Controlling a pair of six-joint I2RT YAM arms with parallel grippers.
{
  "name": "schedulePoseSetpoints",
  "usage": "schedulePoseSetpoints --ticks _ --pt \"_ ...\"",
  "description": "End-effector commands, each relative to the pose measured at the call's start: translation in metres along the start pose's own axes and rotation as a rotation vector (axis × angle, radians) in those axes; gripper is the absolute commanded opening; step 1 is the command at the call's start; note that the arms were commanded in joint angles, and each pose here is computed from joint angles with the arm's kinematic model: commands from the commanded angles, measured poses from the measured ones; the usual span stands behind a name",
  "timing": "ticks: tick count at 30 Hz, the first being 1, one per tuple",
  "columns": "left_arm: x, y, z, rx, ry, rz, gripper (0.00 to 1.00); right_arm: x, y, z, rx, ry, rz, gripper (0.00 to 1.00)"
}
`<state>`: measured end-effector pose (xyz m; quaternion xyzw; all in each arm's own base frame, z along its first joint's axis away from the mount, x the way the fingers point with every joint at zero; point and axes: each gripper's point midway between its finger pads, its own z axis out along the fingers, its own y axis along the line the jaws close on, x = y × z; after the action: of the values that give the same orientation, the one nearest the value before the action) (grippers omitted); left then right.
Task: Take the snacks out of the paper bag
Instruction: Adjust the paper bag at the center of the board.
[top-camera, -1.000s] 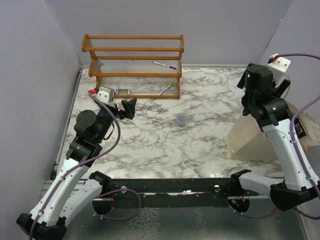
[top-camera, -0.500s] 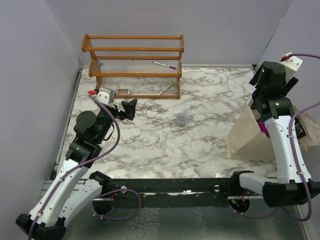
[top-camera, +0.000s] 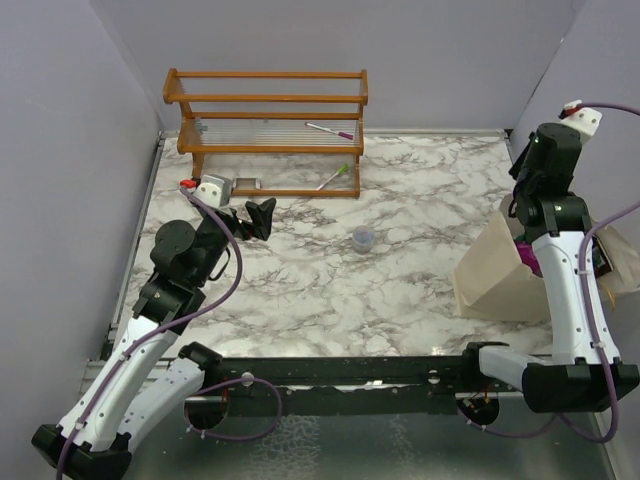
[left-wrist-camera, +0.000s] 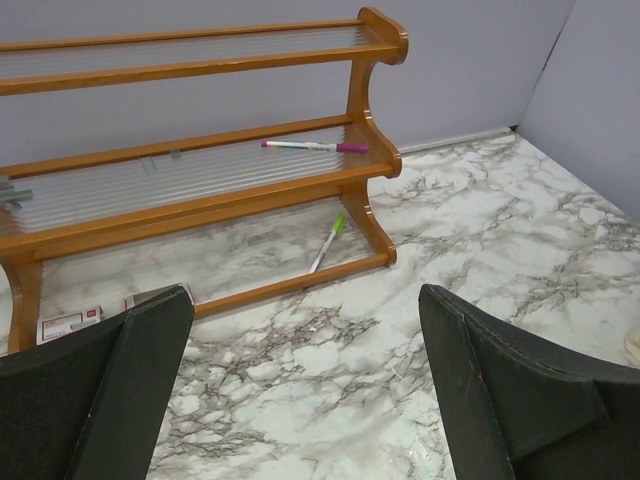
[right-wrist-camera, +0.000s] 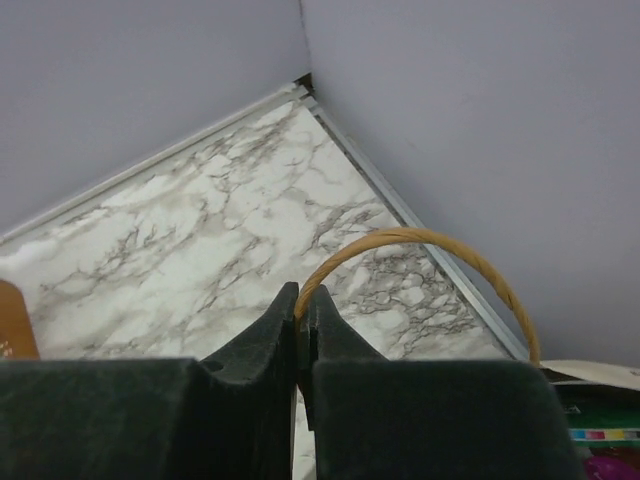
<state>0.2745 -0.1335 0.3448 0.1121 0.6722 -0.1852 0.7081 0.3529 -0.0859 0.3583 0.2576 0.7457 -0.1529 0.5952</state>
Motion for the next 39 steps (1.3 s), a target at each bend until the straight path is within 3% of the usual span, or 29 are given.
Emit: schedulePoseSetpoints --ticks 1,8,18,28,39 --pt "0.003 -0.004 0.001 0.021 0.002 -0.011 0.99 -0.018 0.041 -0.035 -0.343 -0.033 -0.066 0.02" --pt "0.003 -0.005 0.001 0.024 0.007 -0.012 0.99 0.030 0.113 -0.120 -0.987 0.206 -0.137 0.02" --pt "0.001 -0.005 0.000 0.021 0.002 -0.011 0.99 0.077 0.129 -0.221 -1.385 0.490 -0.112 0.02" --pt "0.000 0.002 -0.001 -0.011 0.000 -0.006 0.99 0.094 0.146 -0.279 -1.559 0.581 -0.046 0.02" --pt "0.005 0.020 -0.005 -0.108 0.012 -0.018 0.99 0.118 0.227 -0.374 -1.737 0.645 -0.094 0.02"
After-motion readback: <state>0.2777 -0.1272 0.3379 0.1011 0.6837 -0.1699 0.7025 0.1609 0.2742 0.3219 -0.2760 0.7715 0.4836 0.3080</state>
